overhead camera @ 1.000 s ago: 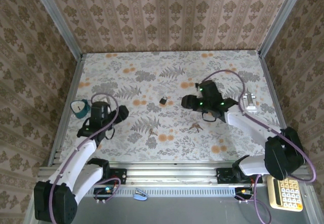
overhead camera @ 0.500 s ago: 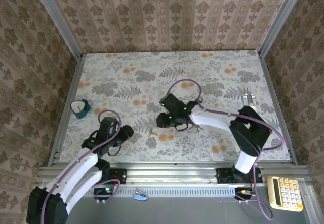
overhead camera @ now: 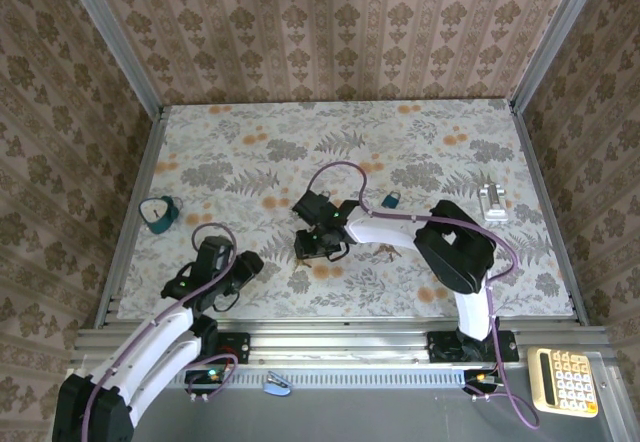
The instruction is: Unlock with the key
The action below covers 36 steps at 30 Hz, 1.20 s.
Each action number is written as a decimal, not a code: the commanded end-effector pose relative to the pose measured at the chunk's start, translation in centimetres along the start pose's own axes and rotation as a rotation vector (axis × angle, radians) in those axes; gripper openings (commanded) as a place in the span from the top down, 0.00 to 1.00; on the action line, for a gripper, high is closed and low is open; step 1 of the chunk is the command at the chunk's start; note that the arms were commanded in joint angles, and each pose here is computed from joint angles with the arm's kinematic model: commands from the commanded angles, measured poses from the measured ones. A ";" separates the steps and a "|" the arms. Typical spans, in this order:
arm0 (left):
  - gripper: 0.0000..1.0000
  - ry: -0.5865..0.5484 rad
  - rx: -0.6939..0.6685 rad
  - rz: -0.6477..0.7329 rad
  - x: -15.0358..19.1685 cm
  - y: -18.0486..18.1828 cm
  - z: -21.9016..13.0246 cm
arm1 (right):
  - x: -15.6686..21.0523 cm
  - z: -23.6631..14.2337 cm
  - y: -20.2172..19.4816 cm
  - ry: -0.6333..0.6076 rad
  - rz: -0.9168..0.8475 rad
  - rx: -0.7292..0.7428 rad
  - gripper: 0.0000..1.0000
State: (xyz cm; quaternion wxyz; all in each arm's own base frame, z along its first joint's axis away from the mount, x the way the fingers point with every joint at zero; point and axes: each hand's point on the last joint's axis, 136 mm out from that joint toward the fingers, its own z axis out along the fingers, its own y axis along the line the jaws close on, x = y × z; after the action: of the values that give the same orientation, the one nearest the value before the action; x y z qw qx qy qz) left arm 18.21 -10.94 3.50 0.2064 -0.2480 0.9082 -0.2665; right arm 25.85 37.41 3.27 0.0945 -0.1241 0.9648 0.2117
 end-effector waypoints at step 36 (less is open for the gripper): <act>0.54 -0.118 0.402 0.144 -2.7 -9.7 -3.5 | -2.0 -11.6 3.2 -0.107 -0.180 -0.170 1.00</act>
State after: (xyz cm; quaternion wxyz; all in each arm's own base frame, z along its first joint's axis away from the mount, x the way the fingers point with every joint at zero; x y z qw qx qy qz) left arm 20.31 -13.45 7.54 0.2680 -0.2062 0.8705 -0.3575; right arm 26.43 36.63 12.59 0.1520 -0.1671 0.9314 0.2854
